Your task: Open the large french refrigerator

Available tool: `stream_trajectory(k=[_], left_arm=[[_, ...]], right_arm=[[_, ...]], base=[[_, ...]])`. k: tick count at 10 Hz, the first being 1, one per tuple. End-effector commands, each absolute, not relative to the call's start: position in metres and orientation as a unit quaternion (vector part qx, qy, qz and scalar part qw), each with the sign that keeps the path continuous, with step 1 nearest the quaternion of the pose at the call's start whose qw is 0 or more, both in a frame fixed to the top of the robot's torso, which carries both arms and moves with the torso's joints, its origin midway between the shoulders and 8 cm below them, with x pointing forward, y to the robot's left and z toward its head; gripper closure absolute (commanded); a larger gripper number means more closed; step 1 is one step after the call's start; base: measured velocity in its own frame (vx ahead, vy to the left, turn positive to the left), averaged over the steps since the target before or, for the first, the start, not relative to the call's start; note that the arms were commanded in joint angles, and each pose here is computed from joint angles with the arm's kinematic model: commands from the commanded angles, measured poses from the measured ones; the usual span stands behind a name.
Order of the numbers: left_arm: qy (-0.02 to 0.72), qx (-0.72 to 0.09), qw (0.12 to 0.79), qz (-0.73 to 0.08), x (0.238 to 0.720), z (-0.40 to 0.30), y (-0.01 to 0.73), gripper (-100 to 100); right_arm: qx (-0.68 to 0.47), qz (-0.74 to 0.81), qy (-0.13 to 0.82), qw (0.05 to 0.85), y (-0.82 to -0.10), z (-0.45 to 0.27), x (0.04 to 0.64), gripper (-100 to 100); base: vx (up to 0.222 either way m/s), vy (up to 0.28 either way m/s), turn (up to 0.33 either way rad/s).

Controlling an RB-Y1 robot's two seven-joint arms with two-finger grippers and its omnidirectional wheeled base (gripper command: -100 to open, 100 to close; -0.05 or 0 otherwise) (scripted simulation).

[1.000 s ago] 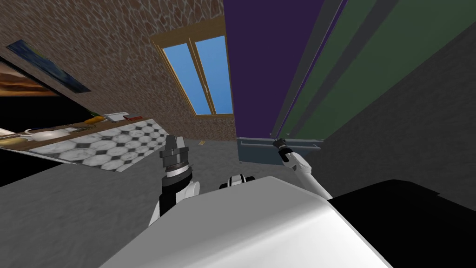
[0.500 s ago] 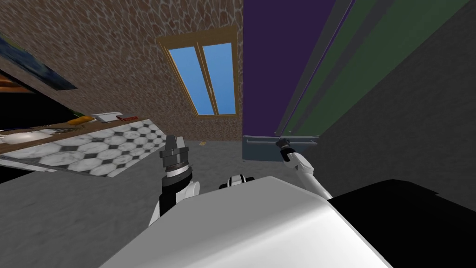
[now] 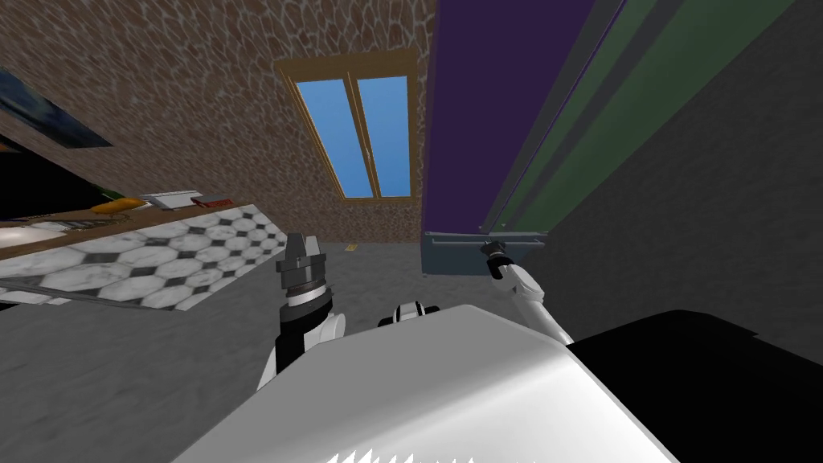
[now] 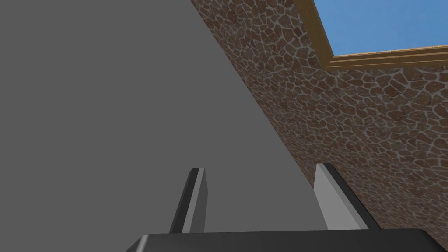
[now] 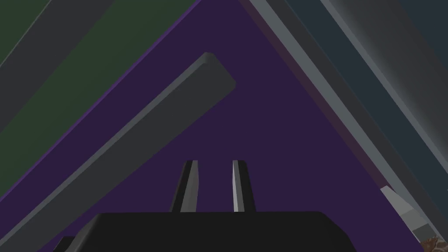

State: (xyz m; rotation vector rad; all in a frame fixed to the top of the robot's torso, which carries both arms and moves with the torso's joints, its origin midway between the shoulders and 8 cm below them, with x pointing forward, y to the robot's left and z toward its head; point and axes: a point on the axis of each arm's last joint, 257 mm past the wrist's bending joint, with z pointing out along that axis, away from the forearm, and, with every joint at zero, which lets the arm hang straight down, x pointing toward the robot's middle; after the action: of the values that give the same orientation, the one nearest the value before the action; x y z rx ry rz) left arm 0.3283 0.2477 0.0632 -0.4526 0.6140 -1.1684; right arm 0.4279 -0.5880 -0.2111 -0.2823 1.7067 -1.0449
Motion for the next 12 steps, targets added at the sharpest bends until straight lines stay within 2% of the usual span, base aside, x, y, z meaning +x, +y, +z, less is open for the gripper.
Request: stream_trajectory(k=[1,9,12], left_arm=[[0.283,-0.208,0.766,-0.538,0.328,0.063,0.248,0],[0.283,-0.208,0.766,-0.538,0.328,0.063,0.248,0],[0.283,-0.208,0.766,-0.538,0.328,0.063,0.248,0]], right_arm=[[-0.134,-0.428,0.712,0.540,-0.576,-0.210,0.437,-100],[-0.191,-0.386,0.699,0.570,-0.531,-0.210,0.462,-100],[-0.183,-0.392,0.702,0.567,-0.539,-0.210,0.464,-100]], base=[[0.041,-0.200,0.074],[0.013,-0.200,0.090],[0.013,-0.062,0.077]])
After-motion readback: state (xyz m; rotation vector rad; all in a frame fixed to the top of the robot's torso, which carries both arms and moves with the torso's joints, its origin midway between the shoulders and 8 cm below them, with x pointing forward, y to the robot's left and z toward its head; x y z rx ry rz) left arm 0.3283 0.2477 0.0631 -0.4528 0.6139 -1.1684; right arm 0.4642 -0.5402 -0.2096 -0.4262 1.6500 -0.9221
